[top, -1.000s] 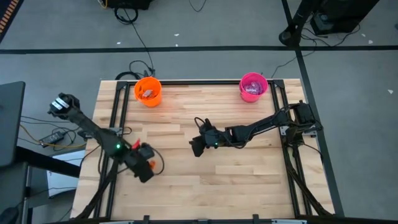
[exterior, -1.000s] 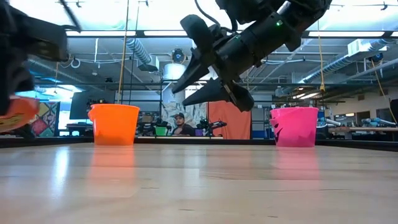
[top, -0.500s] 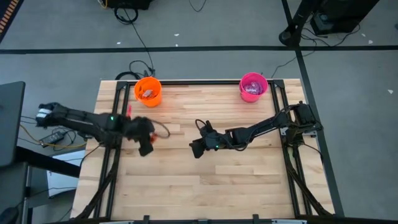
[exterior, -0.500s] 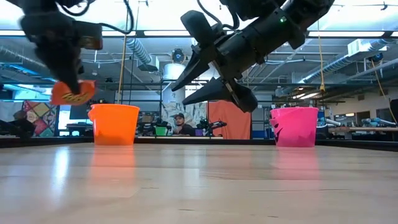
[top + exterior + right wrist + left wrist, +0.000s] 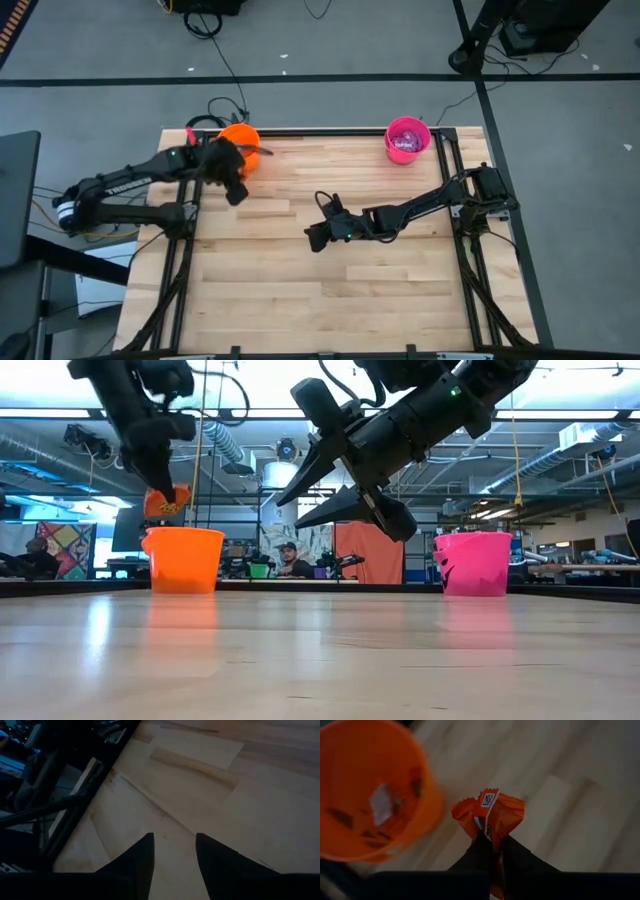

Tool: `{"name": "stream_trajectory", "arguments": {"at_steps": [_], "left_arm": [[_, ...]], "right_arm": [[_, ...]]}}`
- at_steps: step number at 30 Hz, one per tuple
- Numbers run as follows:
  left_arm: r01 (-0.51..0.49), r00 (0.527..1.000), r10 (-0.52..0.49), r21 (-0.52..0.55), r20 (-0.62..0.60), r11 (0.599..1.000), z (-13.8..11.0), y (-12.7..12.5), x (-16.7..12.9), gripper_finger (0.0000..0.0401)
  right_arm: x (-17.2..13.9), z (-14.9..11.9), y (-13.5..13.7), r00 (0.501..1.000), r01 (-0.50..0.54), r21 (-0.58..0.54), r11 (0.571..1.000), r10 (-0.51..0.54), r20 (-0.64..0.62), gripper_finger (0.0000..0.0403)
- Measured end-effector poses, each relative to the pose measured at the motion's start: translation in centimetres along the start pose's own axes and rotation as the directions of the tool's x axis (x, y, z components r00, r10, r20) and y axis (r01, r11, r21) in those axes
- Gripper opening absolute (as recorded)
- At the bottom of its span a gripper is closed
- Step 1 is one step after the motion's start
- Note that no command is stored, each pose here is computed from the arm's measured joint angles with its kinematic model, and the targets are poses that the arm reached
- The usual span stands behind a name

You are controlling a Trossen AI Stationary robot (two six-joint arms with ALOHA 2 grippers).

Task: Sort candy by brand, put in halloween buckets
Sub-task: Put the orange chocolate bar into the orange bucket

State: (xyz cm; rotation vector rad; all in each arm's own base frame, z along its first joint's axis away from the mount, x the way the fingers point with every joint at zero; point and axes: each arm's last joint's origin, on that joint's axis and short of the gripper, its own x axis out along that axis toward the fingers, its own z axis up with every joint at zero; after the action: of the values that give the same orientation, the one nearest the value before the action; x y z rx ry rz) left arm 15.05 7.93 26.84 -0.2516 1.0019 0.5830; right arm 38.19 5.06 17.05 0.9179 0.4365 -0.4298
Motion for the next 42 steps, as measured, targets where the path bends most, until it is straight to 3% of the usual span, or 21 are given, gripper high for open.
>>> {"name": "stream_trajectory", "arguments": {"at_steps": [7,13,22,29,42], "left_arm": [[-0.097,0.994,0.092,-0.098,-0.060,0.990,1.3,3.2,2.8,0.0021],[-0.045,0.993,0.024,-0.183,-0.115,0.982,1.3,4.8,4.2,0.0021],[-0.039,0.999,0.037,-0.189,-0.016,0.981,3.3,6.0,2.4,0.0021],[-0.078,0.997,0.081,-0.173,0.014,0.982,3.6,7.5,2.1,0.0021],[-0.180,0.978,0.202,-0.303,0.044,0.936,3.1,11.2,1.7,0.0037]], "right_arm": [[0.0,0.1,-0.1,1.000,0.003,0.002,1.000,-0.003,0.003,0.0156],[0.1,0.2,-0.1,1.000,0.002,0.003,1.000,-0.002,0.001,0.0156],[0.1,0.3,-0.2,1.000,0.007,0.005,1.000,-0.007,0.003,0.0156],[0.2,0.6,-0.4,1.000,0.012,0.073,0.997,-0.012,0.009,0.0156],[0.2,0.7,-0.3,1.000,0.003,0.190,0.982,-0.006,0.016,0.0156]]}}
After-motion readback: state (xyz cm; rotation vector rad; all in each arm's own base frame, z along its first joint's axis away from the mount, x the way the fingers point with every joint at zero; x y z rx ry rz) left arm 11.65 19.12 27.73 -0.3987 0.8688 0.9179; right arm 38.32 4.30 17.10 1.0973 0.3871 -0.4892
